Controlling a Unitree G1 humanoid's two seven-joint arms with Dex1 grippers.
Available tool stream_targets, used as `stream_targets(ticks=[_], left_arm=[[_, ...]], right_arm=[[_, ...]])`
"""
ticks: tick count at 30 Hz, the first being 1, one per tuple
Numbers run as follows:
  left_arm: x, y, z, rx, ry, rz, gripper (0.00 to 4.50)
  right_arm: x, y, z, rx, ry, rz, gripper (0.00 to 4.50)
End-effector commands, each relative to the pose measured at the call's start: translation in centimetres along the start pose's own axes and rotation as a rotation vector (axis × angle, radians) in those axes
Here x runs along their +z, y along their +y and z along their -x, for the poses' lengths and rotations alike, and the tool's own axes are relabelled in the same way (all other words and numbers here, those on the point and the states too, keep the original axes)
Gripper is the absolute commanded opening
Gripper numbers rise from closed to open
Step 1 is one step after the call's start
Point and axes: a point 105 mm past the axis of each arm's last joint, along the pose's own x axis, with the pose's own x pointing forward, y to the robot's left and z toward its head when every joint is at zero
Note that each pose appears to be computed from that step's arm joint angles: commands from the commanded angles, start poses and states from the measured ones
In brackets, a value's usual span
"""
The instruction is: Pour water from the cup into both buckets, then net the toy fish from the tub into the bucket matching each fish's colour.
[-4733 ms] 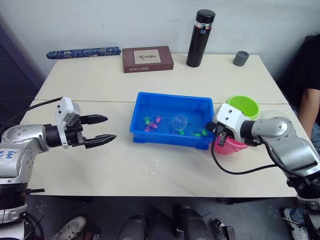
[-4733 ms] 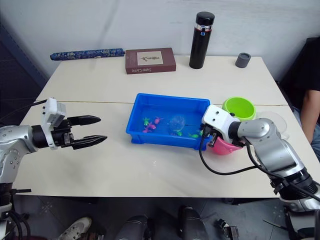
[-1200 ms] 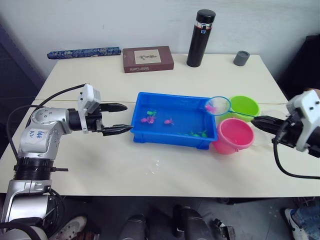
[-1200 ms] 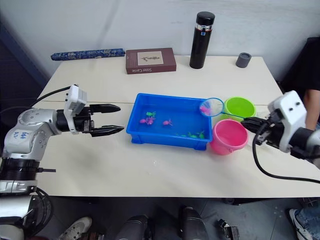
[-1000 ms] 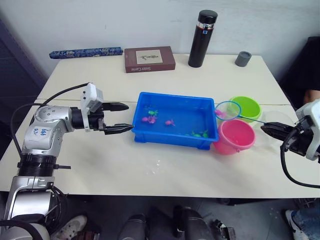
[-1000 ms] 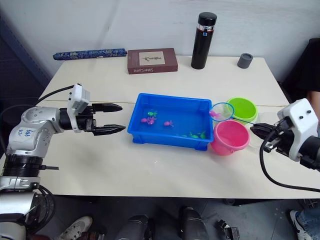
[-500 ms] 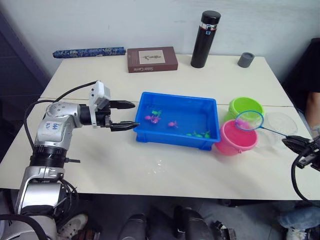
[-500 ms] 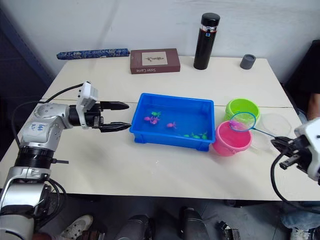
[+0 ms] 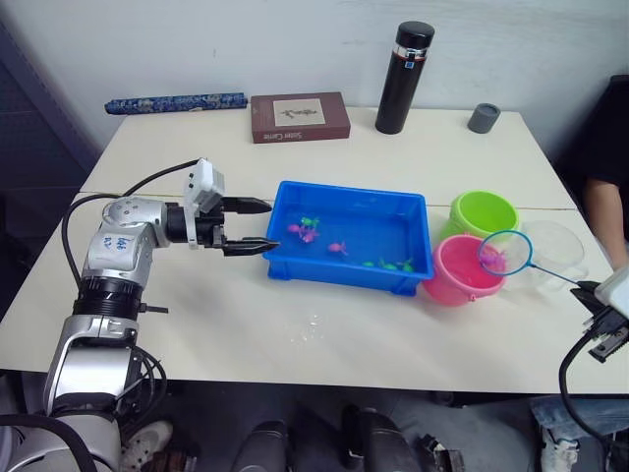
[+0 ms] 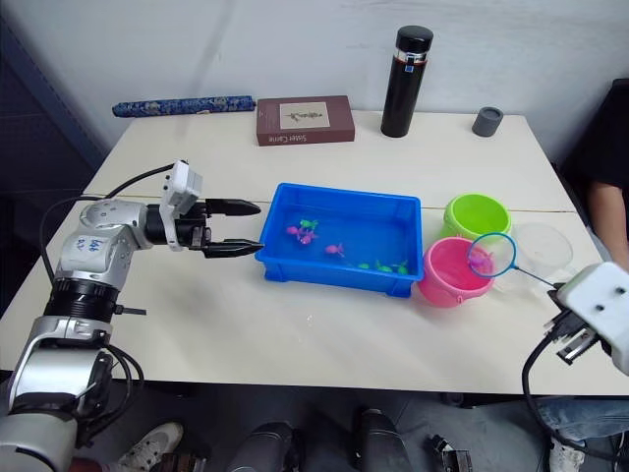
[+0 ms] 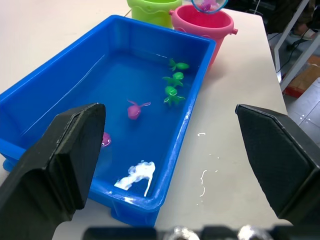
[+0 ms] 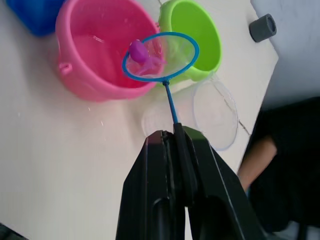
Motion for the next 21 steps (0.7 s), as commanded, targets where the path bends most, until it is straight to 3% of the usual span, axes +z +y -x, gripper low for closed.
stream_targets(ticks=[1,11,21], left_arm=[[1.1,0.2,-0.3,-0.019,-0.008,-0.048,4.48],[1.2,0.4,-1.0,-0.04,-0.021,-0.052,4.48],[0.7,0.0,-1.8,-0.061,-0.038,-0.033,4.48]], right_arm=[[2.0,-0.6,-0.1,-0.084,-0.06,0.168,0.0],[2.6,1.4,0.1,-0.031,-0.041,0.478,0.0],[1.6,1.0,0.3,-0.079,0.008,0.776,0.0]])
